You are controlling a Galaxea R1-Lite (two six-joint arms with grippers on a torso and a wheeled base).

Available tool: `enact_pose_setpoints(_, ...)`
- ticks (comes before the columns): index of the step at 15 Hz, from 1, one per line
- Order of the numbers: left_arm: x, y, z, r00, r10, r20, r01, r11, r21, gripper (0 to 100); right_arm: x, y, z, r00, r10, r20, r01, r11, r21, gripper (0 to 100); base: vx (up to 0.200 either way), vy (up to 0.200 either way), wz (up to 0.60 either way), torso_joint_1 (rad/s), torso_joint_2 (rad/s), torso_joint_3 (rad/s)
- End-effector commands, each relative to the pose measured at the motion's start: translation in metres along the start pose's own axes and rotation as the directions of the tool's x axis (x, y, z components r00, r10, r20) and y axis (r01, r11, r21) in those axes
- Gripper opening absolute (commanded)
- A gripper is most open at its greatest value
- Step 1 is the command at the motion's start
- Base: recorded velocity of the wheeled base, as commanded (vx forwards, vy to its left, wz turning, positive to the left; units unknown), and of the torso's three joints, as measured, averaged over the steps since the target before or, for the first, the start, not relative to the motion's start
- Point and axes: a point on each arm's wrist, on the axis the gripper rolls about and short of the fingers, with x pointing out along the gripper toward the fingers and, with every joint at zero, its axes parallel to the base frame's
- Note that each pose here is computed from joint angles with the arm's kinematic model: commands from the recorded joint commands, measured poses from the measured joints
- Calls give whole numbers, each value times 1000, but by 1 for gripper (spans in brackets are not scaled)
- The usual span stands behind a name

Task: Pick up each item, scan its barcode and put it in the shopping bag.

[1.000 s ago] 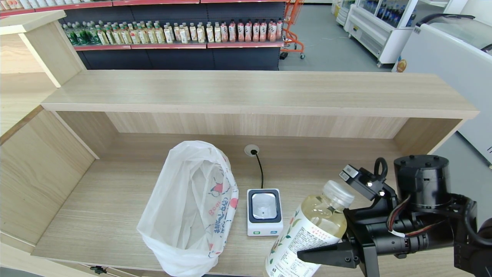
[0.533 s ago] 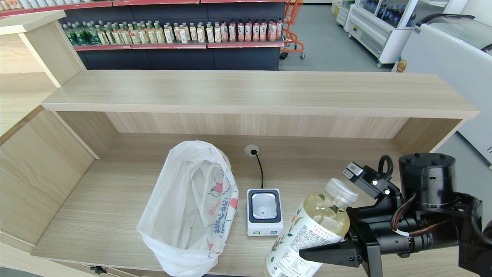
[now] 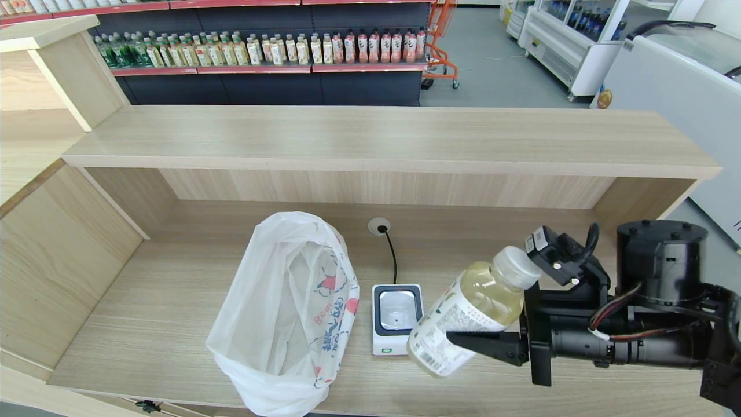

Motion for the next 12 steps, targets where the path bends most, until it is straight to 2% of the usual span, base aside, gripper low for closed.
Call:
enact_pose_setpoints(1,0,0,0,1000,0,0,0,1000,0,100,-9,-3,25,990,-114,77,126,976,-179,0,0,0,0,0,0,0)
enact_pose_setpoints(2,0,0,0,1000,0,0,0,1000,0,100,-13,-8,32,983,-161,91,181,941,-287,0,0,0,0,0,0,0)
enact_pose_setpoints(3,0,0,0,1000,0,0,0,1000,-1,100,-15,-10,35,981,-175,90,195,923,-333,0,0,0,0,0,0,0)
enact_pose_setpoints(4,0,0,0,1000,0,0,0,1000,-1,100,-22,-15,36,974,-215,72,222,845,-486,0,0,0,0,0,0,0)
enact_pose_setpoints(5,0,0,0,1000,0,0,0,1000,0,100,-27,-17,35,964,-257,66,249,789,-561,0,0,0,0,0,0,0)
enact_pose_setpoints(8,0,0,0,1000,0,0,0,1000,-1,100,-31,-15,29,951,-305,48,241,636,-733,0,0,0,0,0,0,0)
enact_pose_setpoints(12,0,0,0,1000,0,0,0,1000,0,100,-35,-8,30,943,-330,51,203,445,-872,0,0,0,0,0,0,0)
